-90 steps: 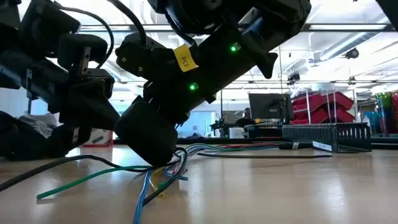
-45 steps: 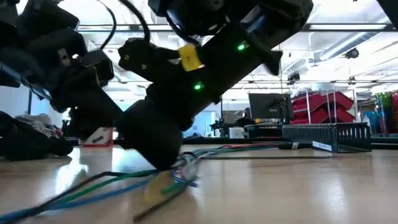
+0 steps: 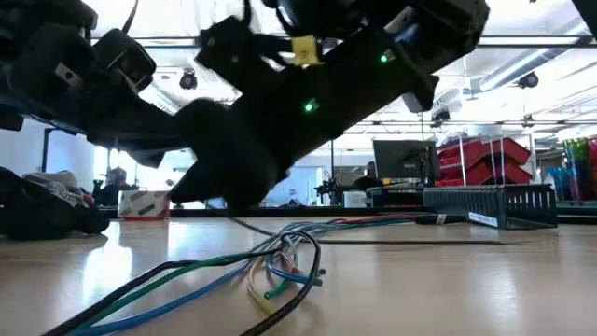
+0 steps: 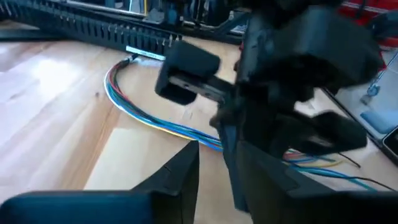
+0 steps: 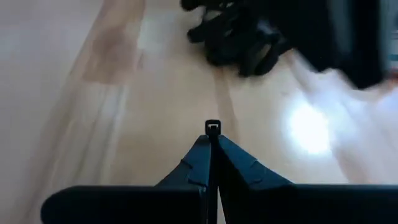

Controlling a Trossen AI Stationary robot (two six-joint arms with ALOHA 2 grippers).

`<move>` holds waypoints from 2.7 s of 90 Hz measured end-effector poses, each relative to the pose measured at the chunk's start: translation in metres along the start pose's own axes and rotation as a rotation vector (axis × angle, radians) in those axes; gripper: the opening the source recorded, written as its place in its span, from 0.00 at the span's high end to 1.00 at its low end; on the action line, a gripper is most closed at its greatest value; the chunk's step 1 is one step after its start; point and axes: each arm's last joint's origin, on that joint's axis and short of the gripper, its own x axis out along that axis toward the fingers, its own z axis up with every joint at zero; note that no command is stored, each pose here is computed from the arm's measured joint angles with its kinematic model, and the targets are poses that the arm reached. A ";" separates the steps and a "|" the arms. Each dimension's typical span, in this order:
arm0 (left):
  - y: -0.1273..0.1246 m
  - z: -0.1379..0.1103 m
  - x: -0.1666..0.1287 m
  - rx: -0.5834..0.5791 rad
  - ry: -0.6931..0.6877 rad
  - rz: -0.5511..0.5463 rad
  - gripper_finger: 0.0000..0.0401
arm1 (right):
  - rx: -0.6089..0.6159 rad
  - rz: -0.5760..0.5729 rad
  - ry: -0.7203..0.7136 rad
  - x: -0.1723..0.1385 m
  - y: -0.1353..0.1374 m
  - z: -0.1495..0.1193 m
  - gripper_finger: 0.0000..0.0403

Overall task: Ziptie cables
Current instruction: Wrap the zip tie around the cable bundle

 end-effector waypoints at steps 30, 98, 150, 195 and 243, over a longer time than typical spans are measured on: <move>-0.002 0.007 0.001 0.058 -0.083 -0.028 0.83 | 0.071 0.076 -0.209 -0.024 -0.019 -0.027 1.00; -0.014 -0.005 0.050 0.083 -0.215 -0.077 0.74 | 0.188 0.264 -0.413 -0.047 -0.049 -0.042 1.00; -0.014 -0.008 0.055 0.106 -0.210 -0.075 0.83 | 0.182 0.258 -0.455 -0.049 -0.050 -0.039 1.00; -0.012 -0.012 0.052 0.145 -0.187 -0.068 0.84 | 0.177 0.256 -0.461 -0.049 -0.050 -0.038 1.00; -0.014 -0.003 0.049 0.156 -0.232 -0.071 0.85 | 0.174 0.259 -0.447 -0.049 -0.049 -0.039 1.00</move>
